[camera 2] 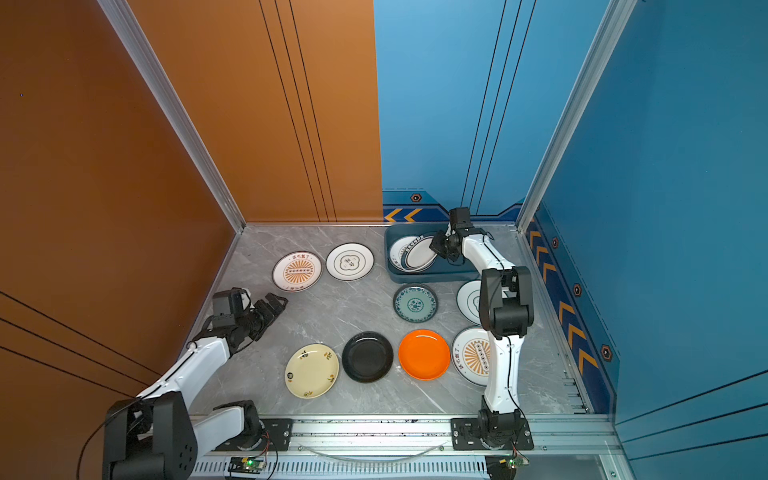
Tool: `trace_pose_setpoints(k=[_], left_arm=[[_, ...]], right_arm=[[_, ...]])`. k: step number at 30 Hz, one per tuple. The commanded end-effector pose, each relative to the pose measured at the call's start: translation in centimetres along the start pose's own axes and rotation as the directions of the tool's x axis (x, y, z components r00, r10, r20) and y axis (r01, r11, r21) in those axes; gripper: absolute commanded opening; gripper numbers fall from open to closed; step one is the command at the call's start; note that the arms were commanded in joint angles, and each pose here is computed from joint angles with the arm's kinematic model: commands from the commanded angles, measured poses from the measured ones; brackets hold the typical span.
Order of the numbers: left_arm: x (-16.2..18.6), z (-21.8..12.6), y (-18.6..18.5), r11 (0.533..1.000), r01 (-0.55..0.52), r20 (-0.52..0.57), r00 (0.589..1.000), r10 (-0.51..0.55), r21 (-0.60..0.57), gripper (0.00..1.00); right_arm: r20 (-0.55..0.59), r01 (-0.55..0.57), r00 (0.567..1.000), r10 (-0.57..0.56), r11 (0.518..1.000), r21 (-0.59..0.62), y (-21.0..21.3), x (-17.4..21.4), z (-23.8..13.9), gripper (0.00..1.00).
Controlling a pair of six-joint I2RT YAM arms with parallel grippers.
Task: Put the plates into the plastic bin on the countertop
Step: 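Carry the green-rimmed plate to the teal bin with the right gripper while the left withdraws, then lower the green-rimmed plate into the bin and open the right gripper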
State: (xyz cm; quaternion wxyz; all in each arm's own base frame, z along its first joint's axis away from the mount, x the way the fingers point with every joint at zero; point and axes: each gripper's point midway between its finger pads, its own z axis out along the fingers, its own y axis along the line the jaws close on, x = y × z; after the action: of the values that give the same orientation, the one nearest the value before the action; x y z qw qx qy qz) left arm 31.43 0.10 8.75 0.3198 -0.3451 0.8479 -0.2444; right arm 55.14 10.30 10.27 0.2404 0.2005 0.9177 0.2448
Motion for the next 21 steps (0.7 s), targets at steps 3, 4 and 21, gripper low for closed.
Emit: trace_pose_setpoints(k=[3,4,21], left_arm=[[0.3,0.2,0.5,1.0,0.02,-0.006,1.0,-0.02,0.005,0.98],[0.4,0.3,0.6,1.0,0.022,-0.01,1.0,-0.022,0.004,0.98],[0.3,1.1,1.2,0.999,0.032,-0.017,0.999,-0.032,-0.012,0.98]], right_arm=[[0.012,0.023,1.0,-0.023,0.999,0.024,-0.2,-1.4,0.6,0.0],[0.003,0.023,1.0,-0.024,0.999,0.033,-0.6,-1.2,1.0,0.0],[-0.034,0.121,0.993,-0.117,0.975,0.184,-2.5,-0.2,1.9,0.3]])
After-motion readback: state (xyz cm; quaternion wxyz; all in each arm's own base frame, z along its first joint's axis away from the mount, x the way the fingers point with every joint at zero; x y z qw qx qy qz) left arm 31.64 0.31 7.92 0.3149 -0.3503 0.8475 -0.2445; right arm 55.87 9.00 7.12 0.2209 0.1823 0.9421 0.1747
